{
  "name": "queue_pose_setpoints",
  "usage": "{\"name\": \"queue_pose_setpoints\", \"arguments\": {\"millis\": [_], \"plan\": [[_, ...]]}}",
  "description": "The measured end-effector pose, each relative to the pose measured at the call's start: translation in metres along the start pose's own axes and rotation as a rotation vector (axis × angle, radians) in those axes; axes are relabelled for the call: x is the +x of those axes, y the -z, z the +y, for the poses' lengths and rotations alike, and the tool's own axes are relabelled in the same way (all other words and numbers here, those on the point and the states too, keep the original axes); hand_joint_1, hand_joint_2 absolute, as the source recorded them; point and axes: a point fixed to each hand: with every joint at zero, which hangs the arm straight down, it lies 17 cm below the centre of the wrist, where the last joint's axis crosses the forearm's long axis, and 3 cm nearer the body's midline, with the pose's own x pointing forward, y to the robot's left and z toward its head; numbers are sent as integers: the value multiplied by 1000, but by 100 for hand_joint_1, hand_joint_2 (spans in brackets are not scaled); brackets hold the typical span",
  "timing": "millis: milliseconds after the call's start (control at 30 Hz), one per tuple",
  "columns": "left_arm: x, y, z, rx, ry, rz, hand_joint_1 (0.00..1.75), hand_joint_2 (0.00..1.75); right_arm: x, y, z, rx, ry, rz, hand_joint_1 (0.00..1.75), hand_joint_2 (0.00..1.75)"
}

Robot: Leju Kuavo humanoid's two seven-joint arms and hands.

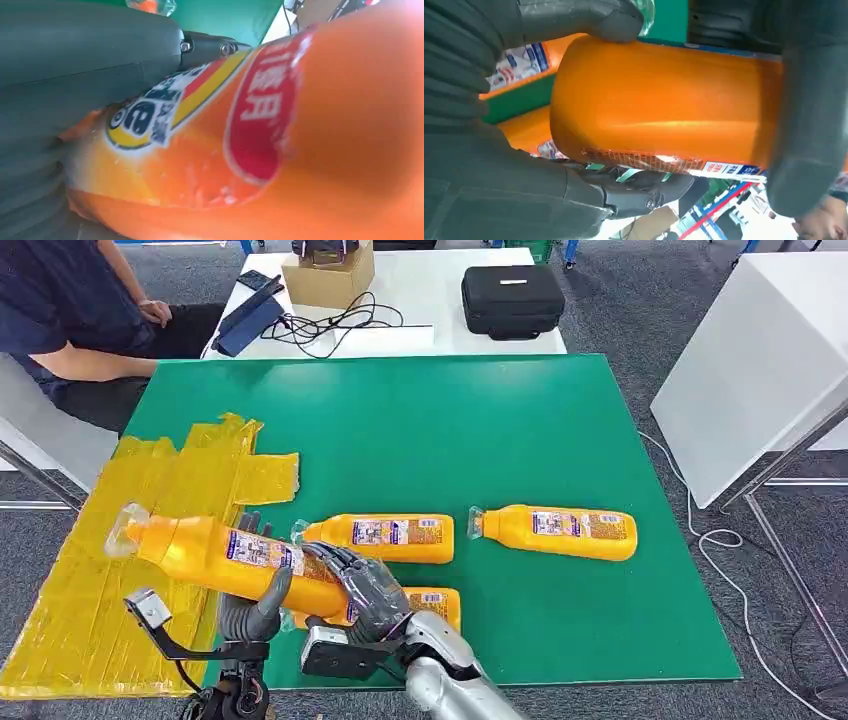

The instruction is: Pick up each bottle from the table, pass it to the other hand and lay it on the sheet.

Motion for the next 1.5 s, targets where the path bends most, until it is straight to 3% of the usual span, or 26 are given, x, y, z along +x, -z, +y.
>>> {"name": "queue_pose_setpoints", "arguments": {"millis": [200, 233, 267, 1033, 1067, 1267, 1500], "plan": [[0, -3, 4, 8, -2, 5, 0, 175, -7, -5, 8, 21, 5, 18, 175, 175], [0, -3, 4, 8, -3, 4, 70, 175, -8, -5, 9, 23, 5, 21, 175, 175], [1, -3, 4, 8, -7, 3, 173, 175, -9, -6, 10, 25, 5, 23, 175, 175], [7, 4, -1, -24, -47, -16, 175, 175, -17, -8, 11, 23, 6, 55, 175, 175], [7, 4, -1, -25, -47, -16, 175, 175, -17, -8, 11, 22, 7, 57, 0, 0], [12, 7, 3, -26, -23, -33, 175, 175, -15, -15, 13, 16, 78, 82, 0, 0], [50, 16, 30, 17, 98, -133, 175, 175, 5, -28, -44, -100, 139, 27, 0, 0]]}}
